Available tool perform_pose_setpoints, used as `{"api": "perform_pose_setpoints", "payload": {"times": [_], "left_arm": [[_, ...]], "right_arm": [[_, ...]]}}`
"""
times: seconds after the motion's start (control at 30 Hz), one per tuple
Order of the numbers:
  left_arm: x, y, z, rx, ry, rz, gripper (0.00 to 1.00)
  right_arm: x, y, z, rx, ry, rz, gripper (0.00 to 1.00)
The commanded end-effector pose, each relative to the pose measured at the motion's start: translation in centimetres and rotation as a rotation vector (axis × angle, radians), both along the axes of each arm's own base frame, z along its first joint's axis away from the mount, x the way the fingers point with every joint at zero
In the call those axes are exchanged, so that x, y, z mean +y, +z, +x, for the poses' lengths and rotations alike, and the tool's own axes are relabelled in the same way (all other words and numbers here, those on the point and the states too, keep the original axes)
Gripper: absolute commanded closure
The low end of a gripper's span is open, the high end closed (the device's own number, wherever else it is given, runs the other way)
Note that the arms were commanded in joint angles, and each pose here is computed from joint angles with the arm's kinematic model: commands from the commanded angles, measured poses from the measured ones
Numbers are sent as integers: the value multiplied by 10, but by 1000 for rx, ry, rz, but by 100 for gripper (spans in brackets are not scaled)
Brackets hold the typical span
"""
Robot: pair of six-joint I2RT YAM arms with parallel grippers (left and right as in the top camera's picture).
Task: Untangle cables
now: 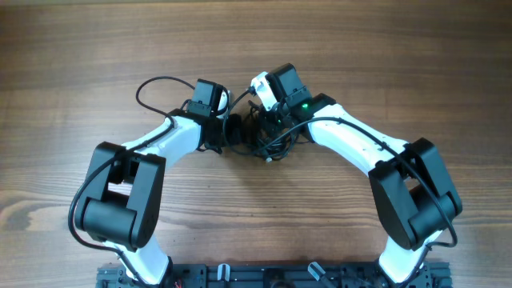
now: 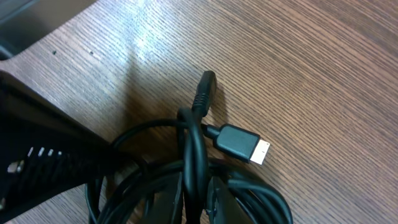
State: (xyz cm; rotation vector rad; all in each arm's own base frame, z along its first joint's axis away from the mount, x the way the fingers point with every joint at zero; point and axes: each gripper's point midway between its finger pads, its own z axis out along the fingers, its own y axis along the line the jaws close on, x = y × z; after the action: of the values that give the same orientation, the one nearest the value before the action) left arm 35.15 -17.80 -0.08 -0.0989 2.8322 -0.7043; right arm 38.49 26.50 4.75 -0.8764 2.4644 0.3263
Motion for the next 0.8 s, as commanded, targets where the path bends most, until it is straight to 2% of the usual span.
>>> {"api": "perform_pose_setpoints", "payload": {"times": [0.0, 0.1, 0.2, 0.3, 0.47, 0.63, 0.77], "left_arm": [[4, -14, -5, 30, -1, 29, 96], [4, -14, -5, 31, -1, 29, 96], [4, -14, -6, 34, -1, 30, 96], [4, -14, -6, 34, 0, 30, 96], [4, -14, -6, 33, -1, 31, 96], [4, -14, -6, 34, -1, 31, 96], [4, -14, -7, 37, -1, 32, 96]], "right_arm": [[-2, 11, 4, -38, 1, 5, 96], [10, 41, 0, -10, 35, 158, 96], [9, 104, -9, 65, 78, 454, 96], [-12, 159, -28, 197, 205, 768, 96], [-55, 225, -59, 324, 450, 1152, 95], [-92, 228, -39, 301, 344, 1180, 96], [-158, 236, -7, 253, 156, 1206, 96]]}}
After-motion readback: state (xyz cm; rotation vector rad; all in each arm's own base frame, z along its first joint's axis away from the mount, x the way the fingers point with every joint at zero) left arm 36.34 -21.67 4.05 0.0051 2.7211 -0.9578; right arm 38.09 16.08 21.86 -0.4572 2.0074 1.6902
